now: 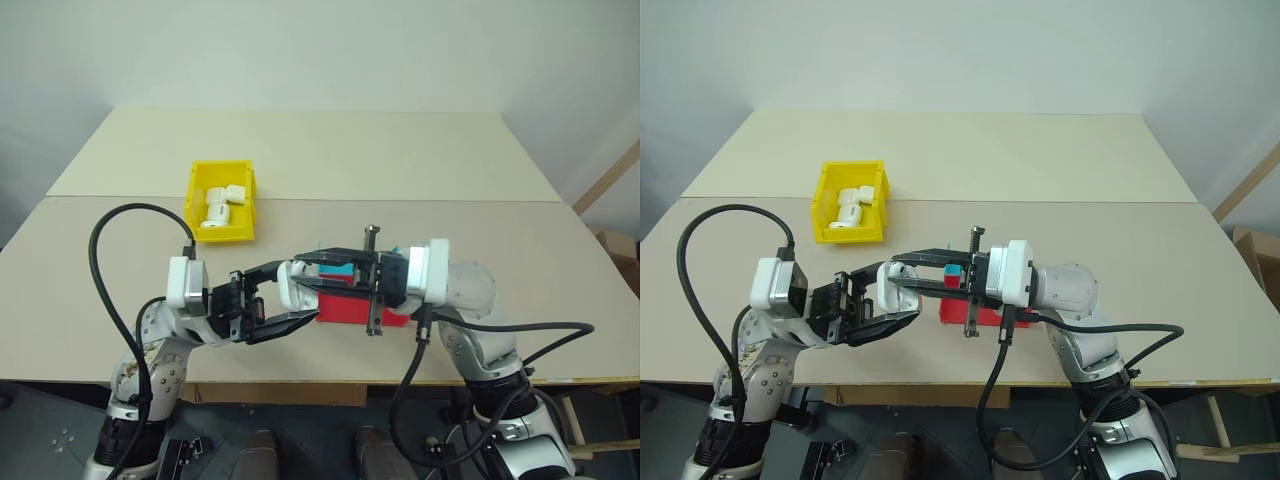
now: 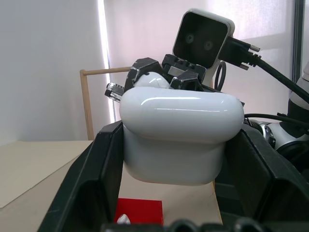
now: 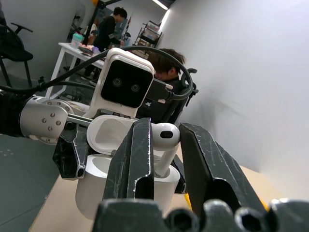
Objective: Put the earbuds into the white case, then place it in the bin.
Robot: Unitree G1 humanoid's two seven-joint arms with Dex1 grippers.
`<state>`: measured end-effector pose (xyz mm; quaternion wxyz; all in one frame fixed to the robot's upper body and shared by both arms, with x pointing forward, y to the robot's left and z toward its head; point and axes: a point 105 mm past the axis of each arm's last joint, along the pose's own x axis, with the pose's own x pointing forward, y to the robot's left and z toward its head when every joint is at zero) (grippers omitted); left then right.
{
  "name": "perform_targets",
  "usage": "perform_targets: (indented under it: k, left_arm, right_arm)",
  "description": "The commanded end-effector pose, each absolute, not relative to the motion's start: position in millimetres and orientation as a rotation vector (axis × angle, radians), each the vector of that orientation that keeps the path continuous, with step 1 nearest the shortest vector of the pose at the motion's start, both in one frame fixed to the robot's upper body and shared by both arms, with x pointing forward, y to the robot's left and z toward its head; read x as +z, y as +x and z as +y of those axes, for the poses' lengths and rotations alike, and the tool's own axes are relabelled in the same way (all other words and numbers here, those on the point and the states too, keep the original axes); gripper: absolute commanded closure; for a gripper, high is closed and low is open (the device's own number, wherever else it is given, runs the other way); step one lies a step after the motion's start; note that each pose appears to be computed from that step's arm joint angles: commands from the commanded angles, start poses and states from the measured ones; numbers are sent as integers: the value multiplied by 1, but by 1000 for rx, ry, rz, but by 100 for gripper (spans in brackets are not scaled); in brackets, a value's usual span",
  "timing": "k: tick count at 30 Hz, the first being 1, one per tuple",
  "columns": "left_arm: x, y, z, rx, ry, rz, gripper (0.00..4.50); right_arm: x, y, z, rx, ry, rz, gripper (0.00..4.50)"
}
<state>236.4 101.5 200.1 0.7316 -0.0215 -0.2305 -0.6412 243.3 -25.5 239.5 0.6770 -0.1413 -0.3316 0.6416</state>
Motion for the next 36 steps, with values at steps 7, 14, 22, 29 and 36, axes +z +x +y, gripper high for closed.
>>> perform_targets:
  k: [7, 14, 22, 29, 36]
  left_arm:
    - [208, 235, 100, -1422, -20, -554, 169]
    - [206, 235, 99, -1423, -21, -551, 169]
    - [180, 234, 114, -1389, 127, -469, 169]
    - [162, 217, 137, -1331, 184, -383, 169]
    - [158, 211, 137, -1281, 178, -374, 169]
  right_arm:
    - [239, 237, -30, 1464, -369, -755, 289]
    - [243, 236, -33, 1451, -378, -788, 158]
    - [269, 257, -58, 1335, -317, -587, 158]
    - [265, 304, -79, 1213, -506, -94, 158]
    - [247, 349, -76, 1157, -812, 193, 158]
